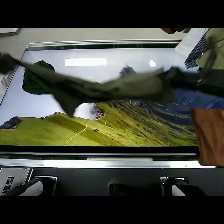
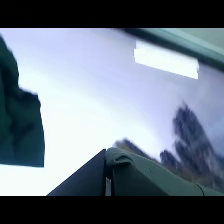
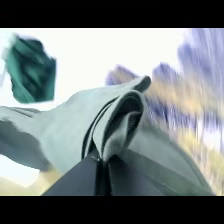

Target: Fold the clothes and pants, and hang the long-sleeved shirts on hangers.

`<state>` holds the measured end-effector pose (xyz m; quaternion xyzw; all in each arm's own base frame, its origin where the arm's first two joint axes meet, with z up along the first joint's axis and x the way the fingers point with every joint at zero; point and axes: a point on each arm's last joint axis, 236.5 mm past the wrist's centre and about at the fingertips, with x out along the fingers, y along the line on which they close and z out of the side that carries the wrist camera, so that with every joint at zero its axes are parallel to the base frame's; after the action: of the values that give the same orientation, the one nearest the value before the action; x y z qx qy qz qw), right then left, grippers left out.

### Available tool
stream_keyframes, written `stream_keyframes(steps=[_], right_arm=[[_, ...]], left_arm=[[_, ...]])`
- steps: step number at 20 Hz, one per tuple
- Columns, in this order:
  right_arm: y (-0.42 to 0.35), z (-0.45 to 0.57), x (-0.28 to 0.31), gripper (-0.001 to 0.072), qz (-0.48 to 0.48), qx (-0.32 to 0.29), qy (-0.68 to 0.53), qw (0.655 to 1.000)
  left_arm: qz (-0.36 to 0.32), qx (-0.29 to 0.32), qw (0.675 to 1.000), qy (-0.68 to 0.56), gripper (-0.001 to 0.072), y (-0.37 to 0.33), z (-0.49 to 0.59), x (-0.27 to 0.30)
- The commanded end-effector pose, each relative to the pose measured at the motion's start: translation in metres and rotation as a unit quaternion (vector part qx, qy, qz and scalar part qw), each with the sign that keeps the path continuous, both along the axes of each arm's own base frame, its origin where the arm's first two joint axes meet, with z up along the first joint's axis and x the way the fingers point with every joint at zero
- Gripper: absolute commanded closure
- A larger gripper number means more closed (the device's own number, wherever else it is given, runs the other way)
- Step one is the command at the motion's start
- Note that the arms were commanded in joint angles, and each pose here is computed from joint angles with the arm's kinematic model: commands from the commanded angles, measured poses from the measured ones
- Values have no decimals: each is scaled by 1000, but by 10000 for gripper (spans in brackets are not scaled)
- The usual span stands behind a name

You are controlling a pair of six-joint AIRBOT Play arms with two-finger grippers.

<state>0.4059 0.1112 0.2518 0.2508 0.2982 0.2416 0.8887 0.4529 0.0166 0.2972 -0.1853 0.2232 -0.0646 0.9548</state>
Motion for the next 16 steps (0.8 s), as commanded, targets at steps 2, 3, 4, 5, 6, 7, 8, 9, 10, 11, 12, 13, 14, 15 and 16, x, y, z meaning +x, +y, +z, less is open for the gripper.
stream_keyframes(steps=[2,3,4,5,6,7,8,9,10,11,12,13,14,15,16], right_arm=[[-4,127,-70,684,-15,-58,-154,986],[-4,141,-89,684,-21,-58,-170,983],[-3,152,-107,684,-26,-57,-184,981],[-3,162,-126,684,-33,-54,-195,979],[-4,168,-139,684,-44,-49,-200,978],[-6,174,-151,684,-56,-42,-204,976],[-7,178,-159,684,-64,-33,-205,976],[-7,180,-164,683,-70,-20,-201,977],[-7,180,-164,683,-75,-4,-189,979],[-7,178,-161,683,-80,12,-175,981],[-8,174,-155,683,-85,24,-159,983],[-9,166,-146,683,-85,25,-142,986],[-9,152,-132,683,-82,24,-113,990],[-10,133,-117,683,-83,27,-71,994],[-10,107,-100,683,-80,31,-16,996]], left_arm=[[56,56,981,-177,697,-1,161,-101],[71,64,976,-195,697,0,175,-122],[87,71,971,-213,697,2,188,-144],[103,77,965,-226,697,5,198,-161],[119,82,960,-239,697,8,206,-178],[131,84,956,-248,697,10,212,-190],[138,86,953,-254,696,12,215,-197],[139,87,953,-256,697,11,216,-200],[139,86,953,-254,696,12,215,-198],[139,86,954,-251,697,14,213,-191],[140,85,955,-246,696,18,210,-179],[140,83,957,-238,697,22,205,-163],[138,78,962,-224,697,27,195,-140],[131,73,968,-202,697,30,179,-112],[117,79,974,-176,697,29,157,-82]])
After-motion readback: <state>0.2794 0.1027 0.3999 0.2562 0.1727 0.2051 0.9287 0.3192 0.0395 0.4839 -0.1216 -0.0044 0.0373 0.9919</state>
